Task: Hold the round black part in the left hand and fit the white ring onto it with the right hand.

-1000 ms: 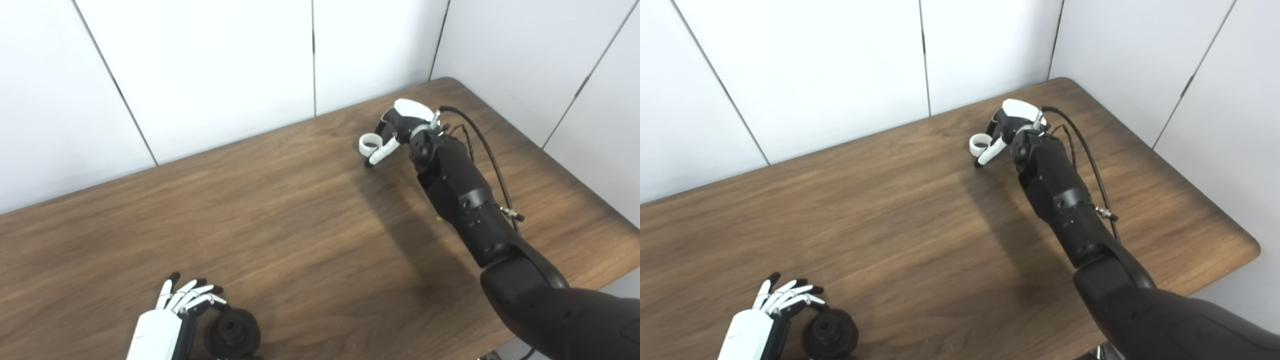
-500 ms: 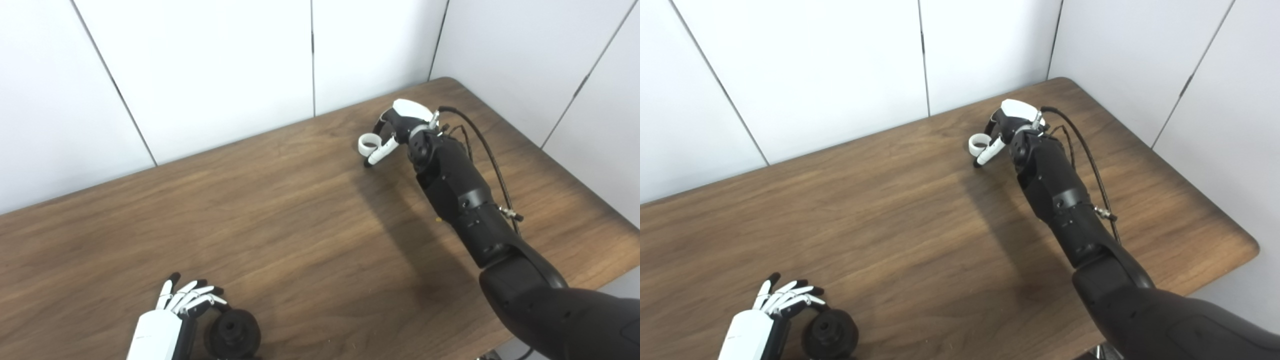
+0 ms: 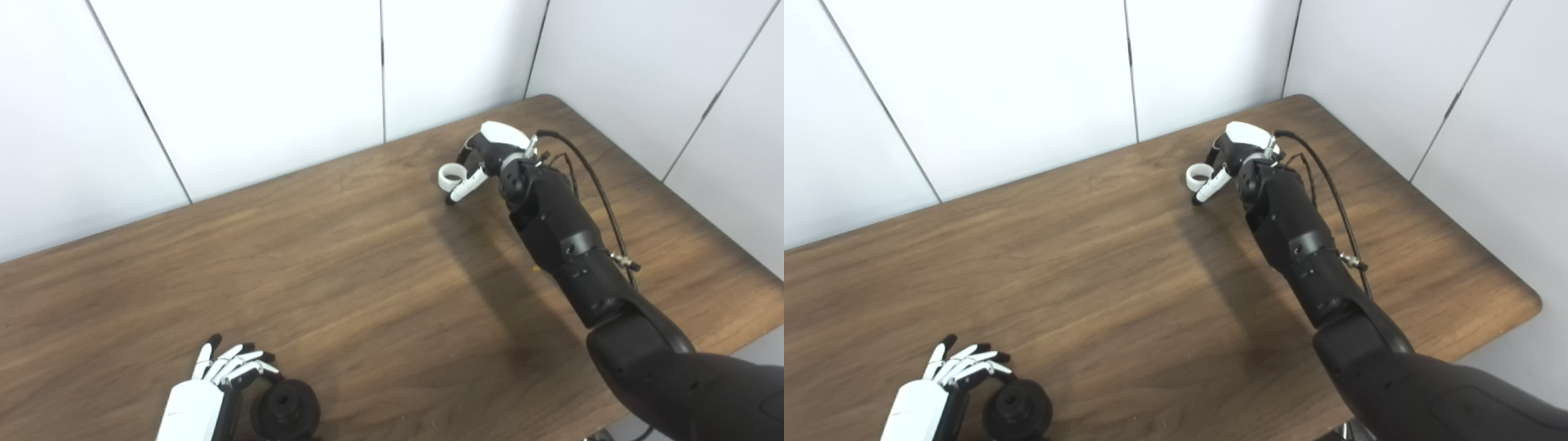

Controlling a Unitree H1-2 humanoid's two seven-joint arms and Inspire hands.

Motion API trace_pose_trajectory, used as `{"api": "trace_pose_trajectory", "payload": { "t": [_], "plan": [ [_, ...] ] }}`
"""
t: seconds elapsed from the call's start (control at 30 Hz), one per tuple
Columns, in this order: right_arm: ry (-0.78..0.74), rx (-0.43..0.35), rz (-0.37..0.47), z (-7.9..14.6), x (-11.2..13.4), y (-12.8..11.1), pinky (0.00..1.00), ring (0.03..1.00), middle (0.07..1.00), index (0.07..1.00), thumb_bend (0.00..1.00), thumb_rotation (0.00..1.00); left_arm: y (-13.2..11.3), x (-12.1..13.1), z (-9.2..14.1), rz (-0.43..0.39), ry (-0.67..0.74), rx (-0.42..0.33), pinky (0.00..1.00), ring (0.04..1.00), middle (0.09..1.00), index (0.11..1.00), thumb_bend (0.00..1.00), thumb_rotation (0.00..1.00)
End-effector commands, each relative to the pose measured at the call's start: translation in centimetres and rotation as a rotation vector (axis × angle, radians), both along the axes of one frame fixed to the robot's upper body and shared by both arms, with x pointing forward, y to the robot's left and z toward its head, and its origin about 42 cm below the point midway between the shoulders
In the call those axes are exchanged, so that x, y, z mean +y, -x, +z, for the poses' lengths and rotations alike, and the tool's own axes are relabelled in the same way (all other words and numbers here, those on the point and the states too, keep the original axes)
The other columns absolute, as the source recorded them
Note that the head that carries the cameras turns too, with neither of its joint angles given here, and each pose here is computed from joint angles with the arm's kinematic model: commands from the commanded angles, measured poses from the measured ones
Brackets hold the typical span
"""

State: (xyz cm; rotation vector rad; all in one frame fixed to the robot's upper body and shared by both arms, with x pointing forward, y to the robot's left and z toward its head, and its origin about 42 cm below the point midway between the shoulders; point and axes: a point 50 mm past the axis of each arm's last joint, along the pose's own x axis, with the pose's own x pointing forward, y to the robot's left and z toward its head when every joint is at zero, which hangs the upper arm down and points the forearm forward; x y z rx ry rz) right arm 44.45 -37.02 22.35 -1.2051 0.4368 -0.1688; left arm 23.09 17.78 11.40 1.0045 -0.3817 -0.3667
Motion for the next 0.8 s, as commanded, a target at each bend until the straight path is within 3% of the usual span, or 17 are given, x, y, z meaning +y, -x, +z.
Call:
{"api": "trace_pose_trajectory", "payload": {
  "t": [0.0, 0.77],
  "plan": [
    [0.021, -0.082, 0.017, 3.07, 0.49, -1.0, 1.0, 1.0, 0.943, 0.661, 0.84, 0.25, 0.39, -0.37, 0.15, -0.013, 0.008, -0.009, 1.0, 0.84, 0.735, 0.482, 0.52, 0.05],
    [0.01, -0.082, 0.025, 3.48, 1.07, -1.44, 1.0, 1.0, 0.945, 0.658, 0.83, 0.25, 0.32, -0.4, 0.18, -0.007, 0.0, -0.008, 1.0, 0.841, 0.734, 0.482, 0.52, 0.05]
  ]
}}
